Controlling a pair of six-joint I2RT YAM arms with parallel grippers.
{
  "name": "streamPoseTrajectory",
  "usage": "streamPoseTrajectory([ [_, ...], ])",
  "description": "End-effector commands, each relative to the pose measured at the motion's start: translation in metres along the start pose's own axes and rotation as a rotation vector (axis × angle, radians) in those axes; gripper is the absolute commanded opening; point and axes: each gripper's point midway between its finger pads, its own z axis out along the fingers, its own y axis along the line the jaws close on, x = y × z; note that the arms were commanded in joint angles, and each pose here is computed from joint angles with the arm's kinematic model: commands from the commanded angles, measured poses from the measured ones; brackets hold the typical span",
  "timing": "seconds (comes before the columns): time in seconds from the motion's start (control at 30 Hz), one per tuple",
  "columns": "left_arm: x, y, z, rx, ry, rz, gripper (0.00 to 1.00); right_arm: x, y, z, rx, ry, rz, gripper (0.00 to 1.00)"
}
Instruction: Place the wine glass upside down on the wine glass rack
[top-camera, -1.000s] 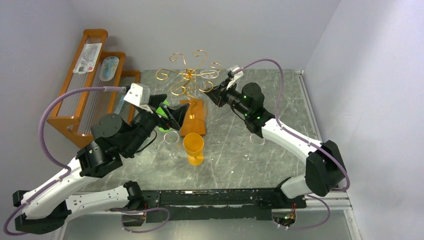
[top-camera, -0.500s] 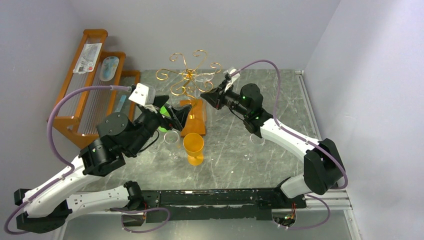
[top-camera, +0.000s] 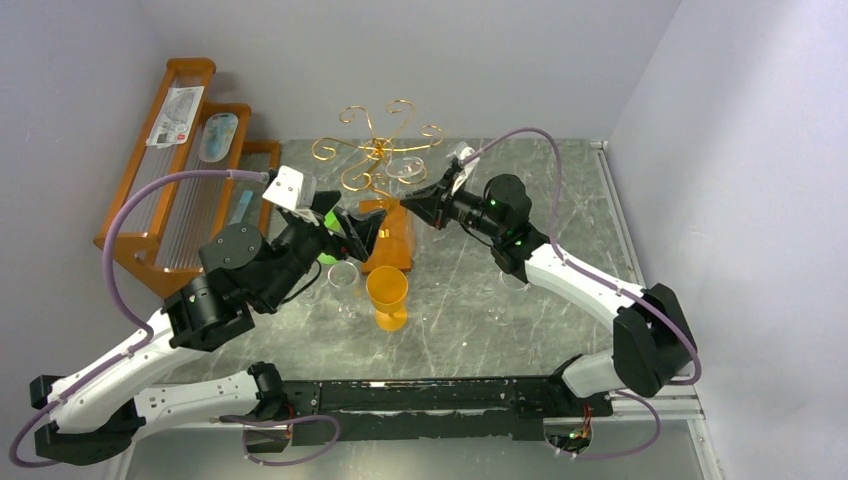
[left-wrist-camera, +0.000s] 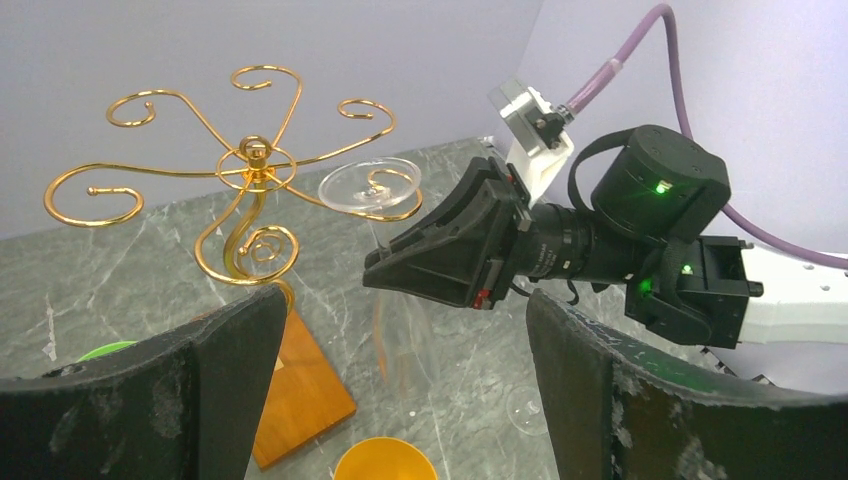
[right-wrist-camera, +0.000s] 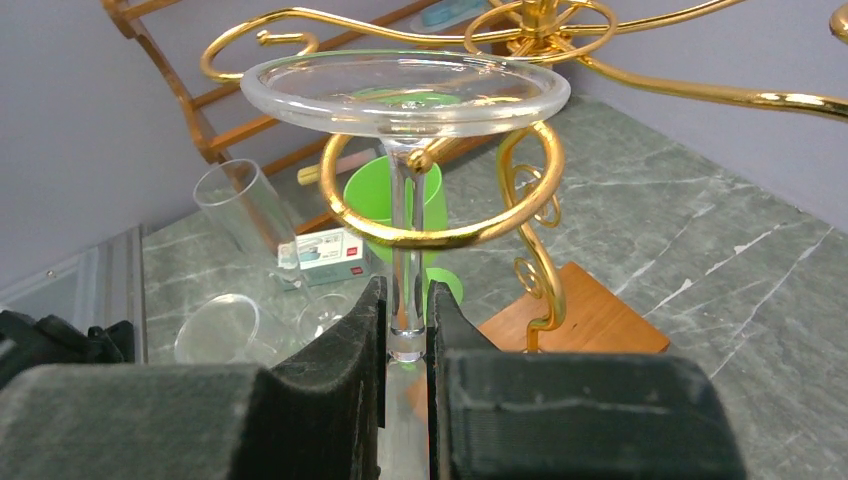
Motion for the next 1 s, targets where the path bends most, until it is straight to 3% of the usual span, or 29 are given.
streamPoseTrajectory([
  [0.0,-0.004,-0.002,-0.001,0.009,-0.002,-0.001,0.94,-0.021,0.012,-0.012,-0.025,-0.086,-0.054,0.00],
  [0.4,-0.002,-0.002,-0.001,0.010,0.001,-0.001,0.94,-0.026,0.006,-0.026,0.048,-0.125,-0.047,0.00],
  [0.6,-0.003,-0.002,-0.002,0.012,0.000,-0.001,0.93,-0.022,-0.013,-0.022,0.145,-0.119,-0.010,0.00],
  [0.97,0.001,-0.002,-0.002,0.013,0.013,0.003,0.93,-0.010,-0.023,-0.011,0.166,-0.070,0.023,0.00],
])
